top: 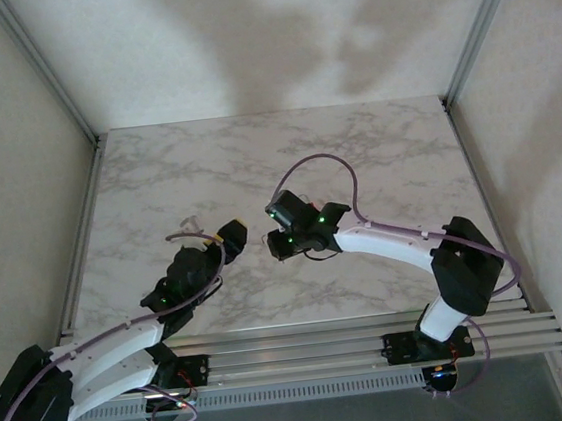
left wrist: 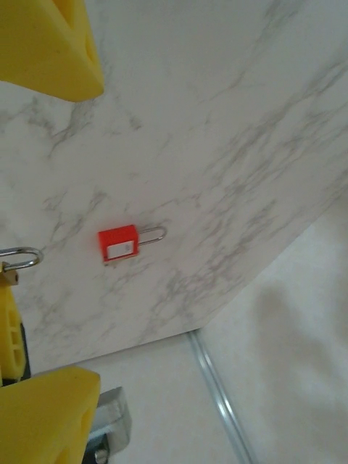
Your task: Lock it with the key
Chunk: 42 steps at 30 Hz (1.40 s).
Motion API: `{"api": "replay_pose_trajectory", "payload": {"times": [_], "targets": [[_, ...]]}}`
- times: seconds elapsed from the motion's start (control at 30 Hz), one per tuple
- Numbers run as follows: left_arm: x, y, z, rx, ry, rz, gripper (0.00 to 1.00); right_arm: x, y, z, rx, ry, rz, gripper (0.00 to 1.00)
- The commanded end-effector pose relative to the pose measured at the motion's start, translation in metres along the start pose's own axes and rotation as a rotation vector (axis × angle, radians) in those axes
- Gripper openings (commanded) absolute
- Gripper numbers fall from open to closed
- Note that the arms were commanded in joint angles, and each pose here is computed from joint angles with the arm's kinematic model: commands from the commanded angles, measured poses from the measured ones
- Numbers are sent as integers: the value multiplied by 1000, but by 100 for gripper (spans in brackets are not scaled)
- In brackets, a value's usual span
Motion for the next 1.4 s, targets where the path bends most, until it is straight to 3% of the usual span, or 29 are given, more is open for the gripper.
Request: {"api": "replay_pose_trajectory", "payload": {"times": [0.0,0.57,1.37], "targets": [[5,-7,-20,106,87,77,90,-2,10,5,-62,19,-30,15],[37,-19,-28,210,214,245,58,2,13,9,-113,11,-30,14],[49,-23,-25,213,210,299,38,3,11,9,-126,4,-28,13]]}}
Point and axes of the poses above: each hand's point on the last joint's axis, 136 mm out from that joint toward the fingers, its own y axis back along the fingers, its own z axis along the line the jaws close on, x = y × z, the point moved 5 cm from there along y, back along the fingers, and after that the axes turned 1 degree about -y, right-handed, at the moved point
